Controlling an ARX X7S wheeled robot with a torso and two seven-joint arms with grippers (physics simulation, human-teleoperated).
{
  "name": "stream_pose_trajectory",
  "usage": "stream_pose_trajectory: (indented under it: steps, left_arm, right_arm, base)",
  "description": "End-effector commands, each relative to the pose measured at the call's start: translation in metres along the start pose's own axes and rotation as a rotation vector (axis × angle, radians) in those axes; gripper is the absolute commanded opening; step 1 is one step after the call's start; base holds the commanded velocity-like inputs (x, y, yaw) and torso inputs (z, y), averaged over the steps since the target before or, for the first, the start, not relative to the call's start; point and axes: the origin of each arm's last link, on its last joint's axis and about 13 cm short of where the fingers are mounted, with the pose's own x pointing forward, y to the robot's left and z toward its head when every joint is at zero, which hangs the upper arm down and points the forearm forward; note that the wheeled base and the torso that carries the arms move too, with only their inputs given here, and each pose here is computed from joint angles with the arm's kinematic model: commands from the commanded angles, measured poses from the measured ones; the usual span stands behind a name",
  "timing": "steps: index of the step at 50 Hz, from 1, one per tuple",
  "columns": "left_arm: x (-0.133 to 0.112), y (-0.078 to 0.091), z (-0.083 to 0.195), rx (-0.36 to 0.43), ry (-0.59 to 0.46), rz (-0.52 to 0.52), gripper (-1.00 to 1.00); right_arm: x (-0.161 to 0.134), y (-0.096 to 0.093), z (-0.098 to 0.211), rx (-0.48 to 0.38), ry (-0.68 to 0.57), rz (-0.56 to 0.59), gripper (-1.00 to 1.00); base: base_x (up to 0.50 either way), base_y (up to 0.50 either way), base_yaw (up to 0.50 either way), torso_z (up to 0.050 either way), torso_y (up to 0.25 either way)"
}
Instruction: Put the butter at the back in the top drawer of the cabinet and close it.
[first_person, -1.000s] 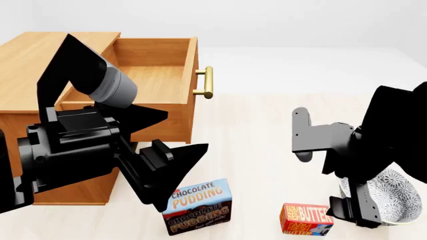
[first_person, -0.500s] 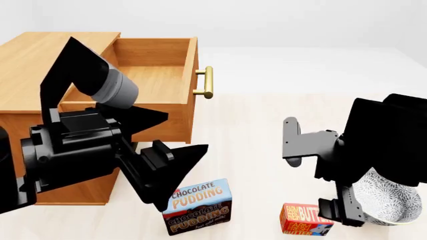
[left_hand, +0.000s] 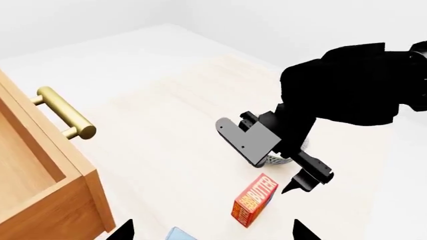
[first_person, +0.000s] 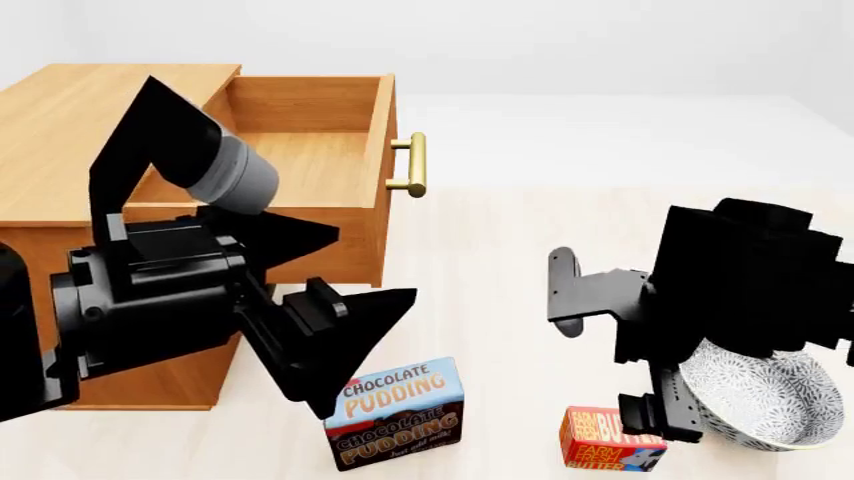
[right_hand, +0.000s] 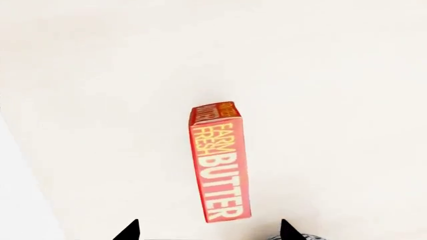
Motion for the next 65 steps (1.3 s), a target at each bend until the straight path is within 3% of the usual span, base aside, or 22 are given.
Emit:
stream_pose_trajectory:
  steps: [1, 65]
  left_arm:
    - [0.002, 0.001, 0.000, -0.002, 0.005, -0.006, 1.00]
    - [0.008, 0.007, -0.006, -0.022, 0.020, -0.004, 1.00]
  right_arm:
    - [0.012, -0.008, 0.000, 0.007, 0.035, 0.023, 1.00]
    - [0.071, -0.022, -0.011, 0.060, 0.246, 0.032, 1.00]
  base:
    - [0.00, 0.00, 0.00, 0.000, 0.000]
    - [0.00, 0.00, 0.00, 0.000, 0.000]
